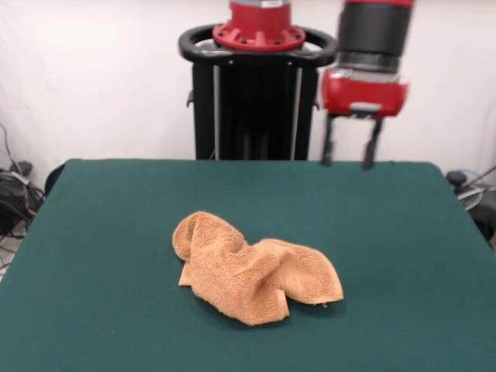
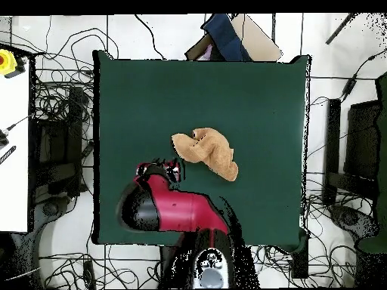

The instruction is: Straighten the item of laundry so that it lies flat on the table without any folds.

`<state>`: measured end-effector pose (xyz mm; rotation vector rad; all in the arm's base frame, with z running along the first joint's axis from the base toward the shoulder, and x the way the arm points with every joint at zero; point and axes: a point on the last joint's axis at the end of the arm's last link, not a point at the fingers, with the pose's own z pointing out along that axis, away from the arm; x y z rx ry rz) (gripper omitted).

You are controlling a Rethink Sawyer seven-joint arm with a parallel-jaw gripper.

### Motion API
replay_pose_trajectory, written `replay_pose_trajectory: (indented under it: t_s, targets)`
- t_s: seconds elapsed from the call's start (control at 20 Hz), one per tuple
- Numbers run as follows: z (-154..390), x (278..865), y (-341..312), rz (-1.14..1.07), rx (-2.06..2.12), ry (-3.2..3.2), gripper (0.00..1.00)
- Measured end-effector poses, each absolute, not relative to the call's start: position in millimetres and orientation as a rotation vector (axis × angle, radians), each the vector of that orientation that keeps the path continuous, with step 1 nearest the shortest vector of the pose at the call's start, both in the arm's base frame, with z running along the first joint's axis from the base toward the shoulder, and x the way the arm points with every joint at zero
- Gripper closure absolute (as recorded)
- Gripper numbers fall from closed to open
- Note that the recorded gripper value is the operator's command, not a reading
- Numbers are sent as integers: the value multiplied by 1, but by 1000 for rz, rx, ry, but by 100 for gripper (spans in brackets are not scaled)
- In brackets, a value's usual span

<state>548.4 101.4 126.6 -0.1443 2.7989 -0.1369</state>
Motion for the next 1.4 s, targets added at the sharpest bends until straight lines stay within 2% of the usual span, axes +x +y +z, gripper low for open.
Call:
replay_pose_trajectory:
  t_s: [0.35,0.55,1.4]
  targets:
    - [76,552,10,-176,-56,2805,0]
    - [44,551,-16,-191,-68,2810,0]
    - [-47,554,24,-200,-242,2717,0]
